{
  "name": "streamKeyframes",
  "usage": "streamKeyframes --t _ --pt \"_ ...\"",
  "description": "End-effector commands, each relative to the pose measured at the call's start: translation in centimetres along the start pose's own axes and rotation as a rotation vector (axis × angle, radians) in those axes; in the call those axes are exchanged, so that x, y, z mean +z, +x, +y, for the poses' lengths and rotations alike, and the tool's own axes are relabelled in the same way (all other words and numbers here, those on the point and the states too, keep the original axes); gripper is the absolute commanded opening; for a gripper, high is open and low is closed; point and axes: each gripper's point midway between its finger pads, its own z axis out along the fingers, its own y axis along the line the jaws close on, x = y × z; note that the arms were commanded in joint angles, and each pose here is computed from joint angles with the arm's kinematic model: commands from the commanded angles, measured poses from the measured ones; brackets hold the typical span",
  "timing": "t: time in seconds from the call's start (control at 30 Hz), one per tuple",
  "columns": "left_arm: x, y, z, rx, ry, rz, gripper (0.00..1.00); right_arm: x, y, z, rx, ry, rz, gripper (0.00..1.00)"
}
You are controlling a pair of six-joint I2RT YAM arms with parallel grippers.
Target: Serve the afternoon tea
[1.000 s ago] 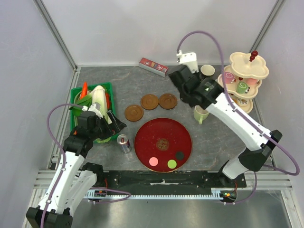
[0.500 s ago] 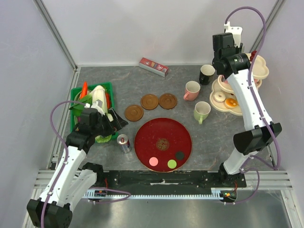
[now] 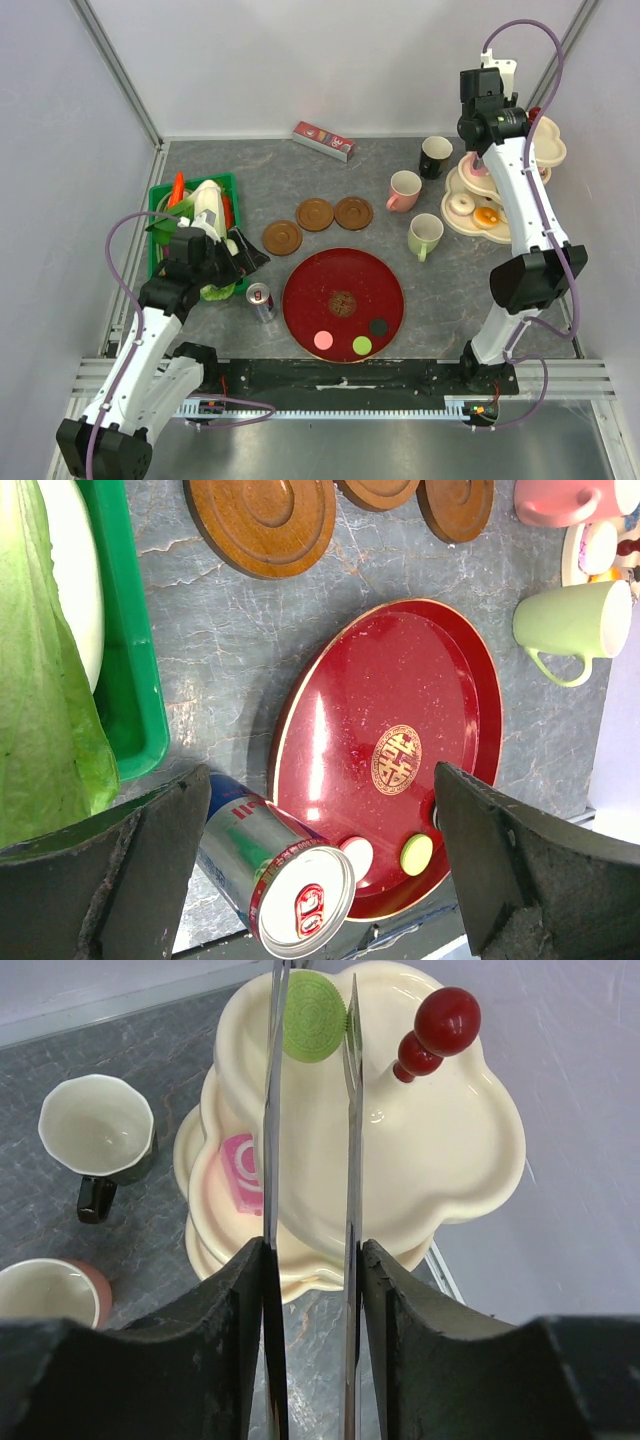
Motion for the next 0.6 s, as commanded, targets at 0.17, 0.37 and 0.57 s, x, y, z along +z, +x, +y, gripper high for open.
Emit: streamKeyframes --t 0.17,0.37,0.57 --pt "-0.2 -0.9 -1.1 0.021 0.042 -0.034 0.98 -0.8 -1.2 -0.8 0.048 -0.023 -0.041 0.54" --pt "-0.3 -0.9 -1.1 0.021 0.042 -0.034 0.98 -2.5 -2.5 -1.8 0.087 -0.036 -0.073 0.58" --pt "-0.3 -0.9 -1.1 0.02 0.04 -0.034 0.98 -5.5 -4.4 -1.6 0.139 -0.162 -0.133 0.58"
